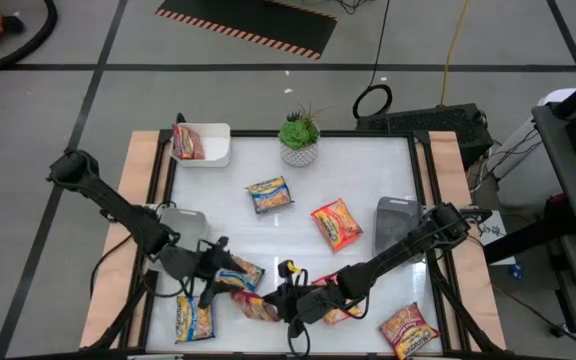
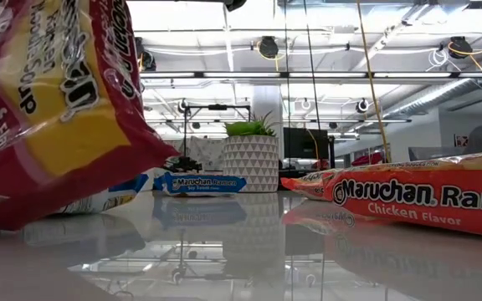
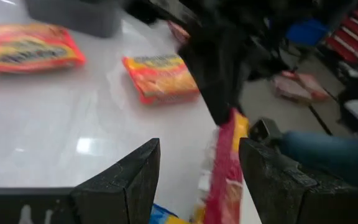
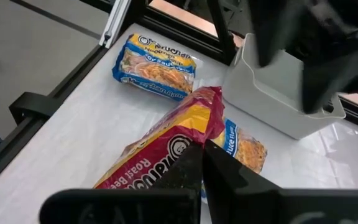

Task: Sort Maruchan noodles
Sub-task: Put the left red noodle pack into the white bin

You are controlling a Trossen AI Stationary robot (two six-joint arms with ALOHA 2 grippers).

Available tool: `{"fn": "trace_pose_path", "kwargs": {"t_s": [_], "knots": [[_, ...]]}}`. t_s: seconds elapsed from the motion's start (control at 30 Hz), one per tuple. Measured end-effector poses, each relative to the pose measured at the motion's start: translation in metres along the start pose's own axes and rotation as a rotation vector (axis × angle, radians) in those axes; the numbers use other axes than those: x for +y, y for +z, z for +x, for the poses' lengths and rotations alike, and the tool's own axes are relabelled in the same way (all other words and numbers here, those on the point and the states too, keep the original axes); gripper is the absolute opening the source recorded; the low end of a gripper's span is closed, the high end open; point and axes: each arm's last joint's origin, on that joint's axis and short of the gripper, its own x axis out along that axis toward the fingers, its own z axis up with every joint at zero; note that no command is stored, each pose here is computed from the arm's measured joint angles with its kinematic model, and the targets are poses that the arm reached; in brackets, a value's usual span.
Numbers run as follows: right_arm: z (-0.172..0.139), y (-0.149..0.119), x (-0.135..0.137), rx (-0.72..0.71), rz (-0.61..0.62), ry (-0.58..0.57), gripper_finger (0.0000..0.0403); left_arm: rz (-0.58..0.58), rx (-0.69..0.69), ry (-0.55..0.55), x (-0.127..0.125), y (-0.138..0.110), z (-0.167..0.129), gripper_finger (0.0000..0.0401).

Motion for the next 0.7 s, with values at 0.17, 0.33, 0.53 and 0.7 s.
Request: {"fn": "trace_pose_path", "kwargs": {"t_s": [0.17,0.33,0.53,0.7], "knots": [[0.0,0.0,0.0,-0.003,0.002,0.001,0.0,0.043,0.02,0.009,0.001,-0.005,0.008,0.0224],[0.0,0.0,0.0,-0.003,0.003,0.001,0.0,0.041,0.03,-0.03,-0.001,-0.007,0.013,0.0226],[0.0,0.0,0.0,0.001,0.002,0.001,0.0,0.021,0.011,-0.092,-0.006,-0.008,0.018,0.0287],[0.0,-0.001,0.0,0.005,0.0,0.003,0.0,-0.007,0.049,-0.062,-0.002,-0.016,0.027,0.0338]]}}
